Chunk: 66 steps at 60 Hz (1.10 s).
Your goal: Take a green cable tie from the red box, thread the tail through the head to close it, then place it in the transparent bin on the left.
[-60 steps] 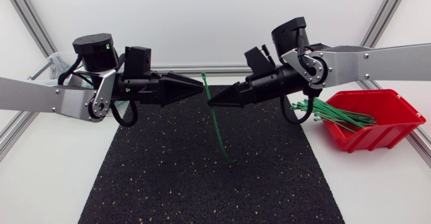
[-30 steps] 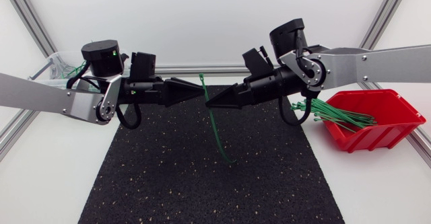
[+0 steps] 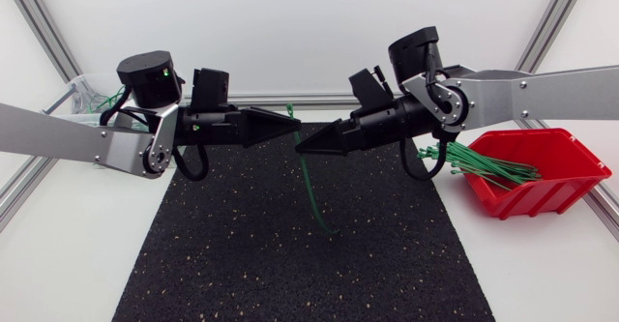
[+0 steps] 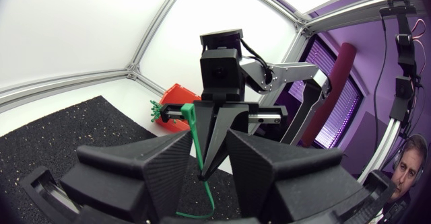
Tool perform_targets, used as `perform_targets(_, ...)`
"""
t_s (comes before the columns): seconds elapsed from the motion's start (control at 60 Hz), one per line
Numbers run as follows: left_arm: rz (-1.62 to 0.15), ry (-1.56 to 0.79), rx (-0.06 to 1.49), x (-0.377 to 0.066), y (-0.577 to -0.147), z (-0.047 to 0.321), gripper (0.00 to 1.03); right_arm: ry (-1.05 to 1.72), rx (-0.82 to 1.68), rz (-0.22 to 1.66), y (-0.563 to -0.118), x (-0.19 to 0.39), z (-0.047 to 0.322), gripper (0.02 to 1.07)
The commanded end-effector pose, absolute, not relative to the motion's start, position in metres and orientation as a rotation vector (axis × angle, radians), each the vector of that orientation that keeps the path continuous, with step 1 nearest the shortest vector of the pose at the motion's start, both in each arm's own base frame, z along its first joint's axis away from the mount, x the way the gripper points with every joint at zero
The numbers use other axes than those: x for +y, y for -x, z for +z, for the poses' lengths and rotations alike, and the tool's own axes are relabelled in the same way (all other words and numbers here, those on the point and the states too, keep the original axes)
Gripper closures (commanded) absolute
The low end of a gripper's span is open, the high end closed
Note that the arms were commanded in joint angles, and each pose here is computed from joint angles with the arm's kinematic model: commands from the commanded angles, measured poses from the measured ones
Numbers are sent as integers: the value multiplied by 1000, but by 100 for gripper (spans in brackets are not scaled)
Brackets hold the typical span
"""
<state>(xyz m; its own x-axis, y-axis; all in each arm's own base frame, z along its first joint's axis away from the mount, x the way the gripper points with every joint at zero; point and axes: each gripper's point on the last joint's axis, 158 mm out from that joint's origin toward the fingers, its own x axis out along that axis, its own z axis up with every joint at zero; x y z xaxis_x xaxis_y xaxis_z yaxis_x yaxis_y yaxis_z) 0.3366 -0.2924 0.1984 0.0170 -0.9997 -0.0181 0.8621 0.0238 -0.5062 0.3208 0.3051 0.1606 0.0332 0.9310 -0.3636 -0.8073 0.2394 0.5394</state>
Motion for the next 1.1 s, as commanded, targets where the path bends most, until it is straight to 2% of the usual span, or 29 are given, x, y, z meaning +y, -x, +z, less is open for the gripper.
perform_targets(0.0, -1519, 416, 430, -295, -334, 202, 70, -229, 752, 1333, -320, 299, 159, 101)
perform_targets(1.083, -1499, 440, 421, -294, -337, 207, 88, -297, 737, 1355, -316, 304, 172, 101)
